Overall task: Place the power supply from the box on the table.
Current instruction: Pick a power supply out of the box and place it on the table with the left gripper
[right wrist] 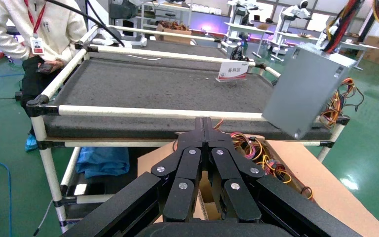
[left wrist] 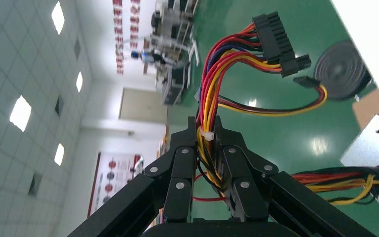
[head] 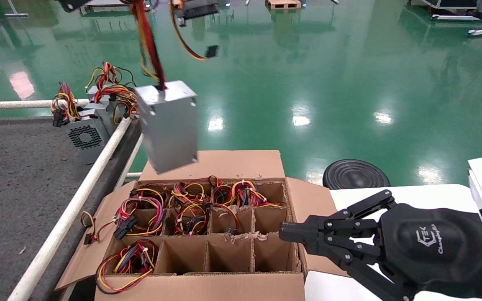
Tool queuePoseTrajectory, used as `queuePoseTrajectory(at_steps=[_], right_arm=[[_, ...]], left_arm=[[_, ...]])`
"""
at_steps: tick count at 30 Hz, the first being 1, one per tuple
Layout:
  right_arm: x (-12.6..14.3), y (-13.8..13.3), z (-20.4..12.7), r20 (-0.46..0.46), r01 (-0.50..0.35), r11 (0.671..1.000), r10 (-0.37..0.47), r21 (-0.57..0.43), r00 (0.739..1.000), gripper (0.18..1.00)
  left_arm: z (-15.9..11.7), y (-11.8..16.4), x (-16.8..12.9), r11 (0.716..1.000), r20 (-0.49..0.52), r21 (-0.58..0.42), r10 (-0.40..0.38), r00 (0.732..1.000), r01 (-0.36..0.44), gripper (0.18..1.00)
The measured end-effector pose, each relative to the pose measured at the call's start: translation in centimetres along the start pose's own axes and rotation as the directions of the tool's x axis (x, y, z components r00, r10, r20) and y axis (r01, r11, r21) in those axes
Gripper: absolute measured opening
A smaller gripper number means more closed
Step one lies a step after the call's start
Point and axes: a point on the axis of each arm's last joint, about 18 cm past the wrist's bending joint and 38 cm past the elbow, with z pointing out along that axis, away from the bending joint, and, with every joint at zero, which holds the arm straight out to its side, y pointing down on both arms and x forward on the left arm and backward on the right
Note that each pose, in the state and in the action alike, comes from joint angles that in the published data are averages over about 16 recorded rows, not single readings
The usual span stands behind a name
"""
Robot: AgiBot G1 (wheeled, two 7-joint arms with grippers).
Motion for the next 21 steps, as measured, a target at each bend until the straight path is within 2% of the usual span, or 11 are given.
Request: queuePoseTrajectory(at_steps=[10,21], right_arm=[[0.0,0.0,0.0,0.000,0.000,1.000,0.000,0.000,1.000,0.194],[0.0,0.0,0.0,0.000,0.000,1.000,0.000,0.000,1.000,0.194]], left_arm=[[-3.3,3.3,-0.6,0.987,-0.002,-0.162,-0.014,1.000,0.013,0.233],[-7.7,6.5,-0.4,0.947,0.009,-0.315,-0.069,0.998,0.068,0.233]])
